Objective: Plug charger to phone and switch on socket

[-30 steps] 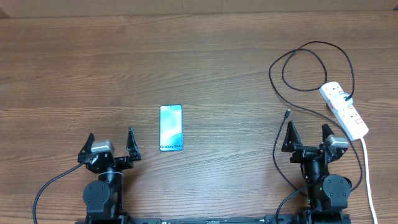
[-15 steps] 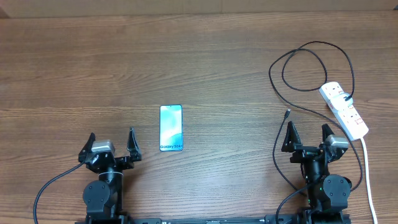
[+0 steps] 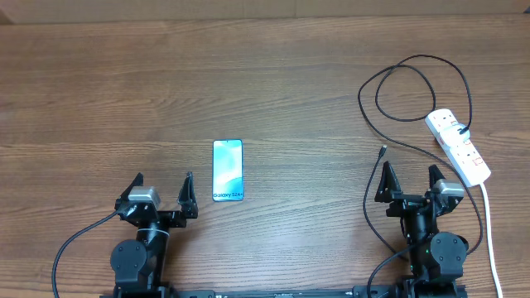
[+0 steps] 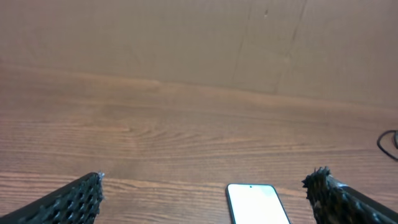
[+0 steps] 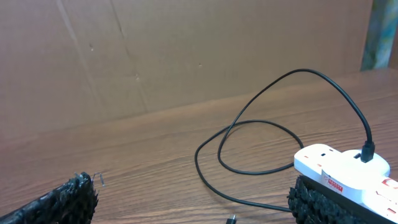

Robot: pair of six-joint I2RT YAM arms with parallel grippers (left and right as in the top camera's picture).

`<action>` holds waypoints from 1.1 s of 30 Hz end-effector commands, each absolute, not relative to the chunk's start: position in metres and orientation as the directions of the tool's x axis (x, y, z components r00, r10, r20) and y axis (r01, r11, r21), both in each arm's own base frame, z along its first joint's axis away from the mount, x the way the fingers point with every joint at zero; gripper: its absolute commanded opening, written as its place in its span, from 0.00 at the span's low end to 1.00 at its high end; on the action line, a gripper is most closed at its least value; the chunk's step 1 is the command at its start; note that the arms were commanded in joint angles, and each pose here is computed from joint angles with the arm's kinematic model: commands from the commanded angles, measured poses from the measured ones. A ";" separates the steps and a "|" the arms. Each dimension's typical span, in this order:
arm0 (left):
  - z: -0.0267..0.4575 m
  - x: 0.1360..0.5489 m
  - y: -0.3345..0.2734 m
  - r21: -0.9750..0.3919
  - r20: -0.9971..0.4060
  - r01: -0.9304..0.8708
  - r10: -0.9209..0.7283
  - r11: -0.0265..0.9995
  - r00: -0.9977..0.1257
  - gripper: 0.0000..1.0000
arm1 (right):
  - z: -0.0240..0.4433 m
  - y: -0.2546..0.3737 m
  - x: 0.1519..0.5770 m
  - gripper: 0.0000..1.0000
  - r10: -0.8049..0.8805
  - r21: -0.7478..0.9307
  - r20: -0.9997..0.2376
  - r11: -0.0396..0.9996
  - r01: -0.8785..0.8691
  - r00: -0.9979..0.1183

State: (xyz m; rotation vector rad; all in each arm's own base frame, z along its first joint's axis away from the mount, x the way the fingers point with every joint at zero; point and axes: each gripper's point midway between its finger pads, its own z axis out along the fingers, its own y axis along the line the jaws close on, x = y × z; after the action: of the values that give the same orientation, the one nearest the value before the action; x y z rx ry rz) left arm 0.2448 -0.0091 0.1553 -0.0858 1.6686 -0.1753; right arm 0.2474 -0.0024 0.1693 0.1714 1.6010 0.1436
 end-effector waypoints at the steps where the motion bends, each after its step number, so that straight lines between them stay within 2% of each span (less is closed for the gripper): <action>1: 0.157 0.240 -0.018 -0.195 -0.972 0.085 -0.181 0.977 -0.152 1.00 | 0.165 -0.006 0.248 1.00 0.196 0.195 -0.980 0.980 0.038 -0.040; 5: 0.161 0.235 -0.017 -0.197 -0.967 0.076 -0.181 0.978 -0.181 1.00 | 0.165 -0.006 0.248 1.00 0.196 0.195 -0.980 0.980 0.039 -0.040; 14: 0.205 0.231 -0.017 -0.193 -0.973 0.080 -0.180 0.978 -0.143 1.00 | 0.165 -0.006 0.248 1.00 0.196 0.195 -0.980 0.980 0.038 -0.040; 21: 0.241 0.249 -0.021 -0.205 -0.957 0.087 -0.181 0.975 -0.228 1.00 | 0.165 -0.006 0.248 1.00 0.196 0.195 -0.980 0.980 0.038 -0.040; 25: 0.261 0.268 -0.023 -0.218 -0.928 0.079 -0.182 0.973 -0.326 1.00 | 0.165 -0.006 0.248 1.00 0.196 0.195 -0.980 0.980 0.038 -0.040; 33: 0.279 0.313 -0.063 -0.227 -0.748 0.114 -0.098 0.967 -0.657 1.00 | 0.165 -0.006 0.248 1.00 0.196 0.195 -0.980 0.980 0.038 -0.040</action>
State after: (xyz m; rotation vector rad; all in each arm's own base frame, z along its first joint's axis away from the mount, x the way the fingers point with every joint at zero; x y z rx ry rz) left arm 0.2980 -0.0437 0.2659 -0.0298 2.1884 -0.2856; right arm 0.2474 -0.0023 0.1689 0.1713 1.6030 0.1438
